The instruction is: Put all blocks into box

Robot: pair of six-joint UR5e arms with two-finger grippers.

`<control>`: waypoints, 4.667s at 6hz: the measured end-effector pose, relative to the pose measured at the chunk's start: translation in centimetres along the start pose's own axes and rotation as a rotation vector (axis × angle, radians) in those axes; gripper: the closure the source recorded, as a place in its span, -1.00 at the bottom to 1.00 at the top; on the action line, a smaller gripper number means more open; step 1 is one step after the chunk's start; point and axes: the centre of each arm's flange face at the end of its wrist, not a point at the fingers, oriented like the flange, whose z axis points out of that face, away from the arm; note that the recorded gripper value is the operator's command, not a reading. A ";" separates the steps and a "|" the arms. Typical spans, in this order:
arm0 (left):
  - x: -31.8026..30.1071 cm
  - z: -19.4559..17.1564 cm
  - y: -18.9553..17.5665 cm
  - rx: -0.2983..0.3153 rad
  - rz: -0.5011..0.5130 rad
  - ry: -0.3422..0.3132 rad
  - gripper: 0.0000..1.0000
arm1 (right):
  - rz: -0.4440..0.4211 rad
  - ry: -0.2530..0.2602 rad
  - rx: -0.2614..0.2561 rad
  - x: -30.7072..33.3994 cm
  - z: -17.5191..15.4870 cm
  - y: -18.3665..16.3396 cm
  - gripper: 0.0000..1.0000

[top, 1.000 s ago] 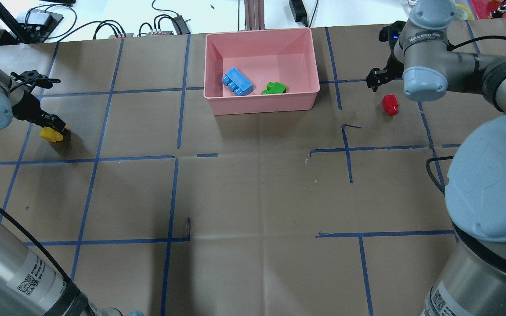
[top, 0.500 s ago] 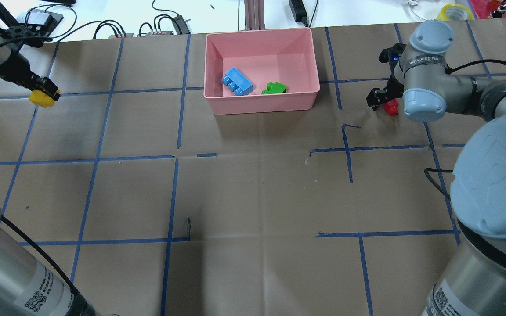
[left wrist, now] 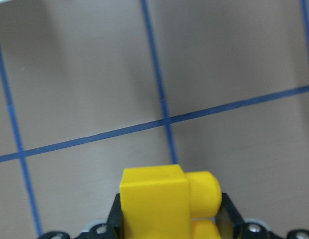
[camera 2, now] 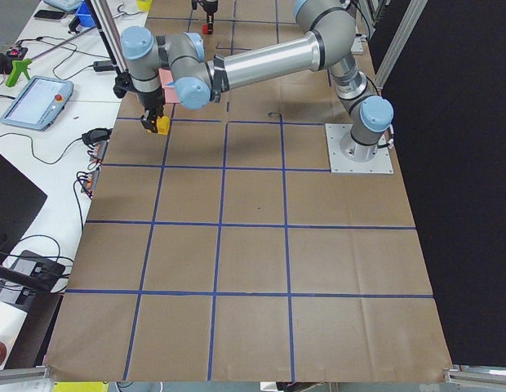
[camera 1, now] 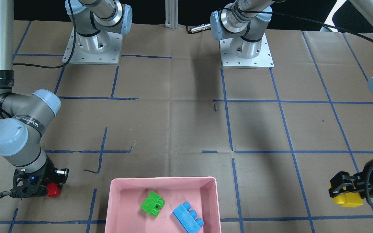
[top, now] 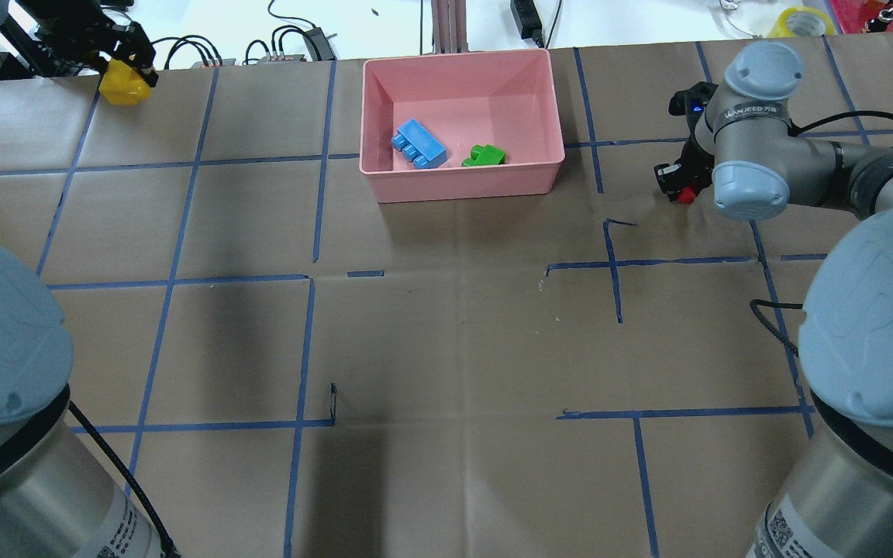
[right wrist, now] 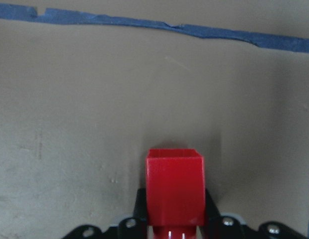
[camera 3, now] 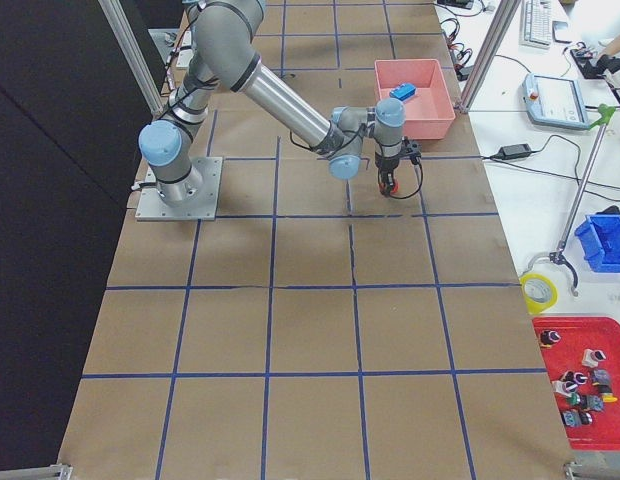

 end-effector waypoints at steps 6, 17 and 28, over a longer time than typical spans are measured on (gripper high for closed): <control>29.8 11.1 -4.0 0.038 -0.311 0.100 -0.80 | -0.009 -0.021 0.091 -0.2 -13.1 0.0 0.89; 16.5 -6.8 13.5 -0.062 -0.084 -0.010 -0.98 | 0.274 -0.345 0.119 -22.8 -21.8 -7.0 0.83; 19.5 -10.8 19.7 -0.062 -0.031 -0.077 -0.98 | 0.217 -0.359 0.262 -27.6 -20.1 -11.9 -0.99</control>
